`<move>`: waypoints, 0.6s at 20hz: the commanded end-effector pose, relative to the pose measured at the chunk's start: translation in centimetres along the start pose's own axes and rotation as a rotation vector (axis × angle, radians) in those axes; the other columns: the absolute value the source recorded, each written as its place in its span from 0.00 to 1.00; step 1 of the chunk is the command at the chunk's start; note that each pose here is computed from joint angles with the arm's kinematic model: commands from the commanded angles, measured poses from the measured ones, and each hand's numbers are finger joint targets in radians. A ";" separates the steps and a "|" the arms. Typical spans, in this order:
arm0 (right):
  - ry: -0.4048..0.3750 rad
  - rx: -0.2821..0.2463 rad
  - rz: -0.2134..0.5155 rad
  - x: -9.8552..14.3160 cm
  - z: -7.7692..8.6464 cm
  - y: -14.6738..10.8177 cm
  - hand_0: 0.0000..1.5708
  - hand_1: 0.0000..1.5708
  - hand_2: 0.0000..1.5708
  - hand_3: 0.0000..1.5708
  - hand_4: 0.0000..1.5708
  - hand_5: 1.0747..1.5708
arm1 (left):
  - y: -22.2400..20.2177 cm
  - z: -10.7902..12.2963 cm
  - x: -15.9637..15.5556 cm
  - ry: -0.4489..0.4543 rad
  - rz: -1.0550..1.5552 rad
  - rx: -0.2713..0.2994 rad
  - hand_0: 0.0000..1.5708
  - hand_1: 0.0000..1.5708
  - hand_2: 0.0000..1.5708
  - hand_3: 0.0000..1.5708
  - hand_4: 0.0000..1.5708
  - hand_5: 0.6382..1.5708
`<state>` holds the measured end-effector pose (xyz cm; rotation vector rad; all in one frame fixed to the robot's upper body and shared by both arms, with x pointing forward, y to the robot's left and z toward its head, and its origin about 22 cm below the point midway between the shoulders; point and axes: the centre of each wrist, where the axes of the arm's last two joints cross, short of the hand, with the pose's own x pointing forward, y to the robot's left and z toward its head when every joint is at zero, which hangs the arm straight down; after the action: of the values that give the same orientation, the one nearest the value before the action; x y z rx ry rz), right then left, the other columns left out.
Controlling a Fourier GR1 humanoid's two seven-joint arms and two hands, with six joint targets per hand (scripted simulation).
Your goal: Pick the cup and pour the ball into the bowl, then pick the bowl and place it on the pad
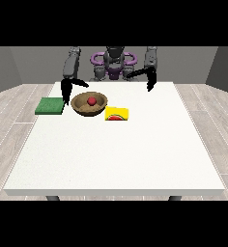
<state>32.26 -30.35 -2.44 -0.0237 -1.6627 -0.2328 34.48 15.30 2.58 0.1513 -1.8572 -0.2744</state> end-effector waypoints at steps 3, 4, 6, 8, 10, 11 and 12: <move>0.011 -0.057 0.010 -1.7 -0.5 -1.1 0.00 0.00 0.00 0.00 0.16 0.99 | 4.2 0.4 0.2 -0.042 0.035 -0.041 0.00 0.00 0.00 0.00 0.00 0.99; 0.006 -0.042 0.003 -1.3 -1.5 -0.1 0.00 0.00 0.00 0.00 0.17 0.99 | 4.4 -0.5 0.9 -0.050 0.050 -0.028 0.00 0.00 0.00 0.00 0.00 0.99; 0.028 -0.044 -0.006 -3.2 -0.2 -1.1 0.00 0.00 0.00 0.00 0.16 0.99 | 5.2 0.6 0.6 -0.029 0.040 -0.021 0.00 0.00 0.00 0.00 0.00 0.99; -0.019 -0.074 -0.020 -1.3 -1.5 -4.3 0.00 0.00 0.00 0.00 0.12 0.98 | 5.2 0.7 1.2 -0.066 0.025 -0.023 0.00 0.00 0.00 0.00 0.00 0.99; 0.025 -0.044 -0.010 -3.6 -1.1 0.5 0.00 0.00 0.00 0.00 0.13 0.98 | 5.4 0.9 0.3 -0.050 0.033 -0.018 0.00 0.00 0.00 0.00 0.00 0.99; 0.015 -0.047 0.012 -2.5 -2.4 -0.2 0.00 0.00 0.00 0.00 0.10 0.98 | 4.9 0.0 1.8 -0.046 0.041 -0.017 0.00 0.00 0.00 0.00 0.00 0.99; 0.008 -0.051 -0.008 -4.3 -0.4 -1.8 0.00 0.00 0.00 0.00 0.07 0.99 | 4.4 1.4 1.5 -0.060 0.041 -0.030 0.00 0.00 0.00 0.00 0.00 0.99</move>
<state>33.66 -31.41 -5.10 -0.0552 -1.6504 -0.2758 33.83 19.37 4.71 0.0964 -1.9079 -0.2723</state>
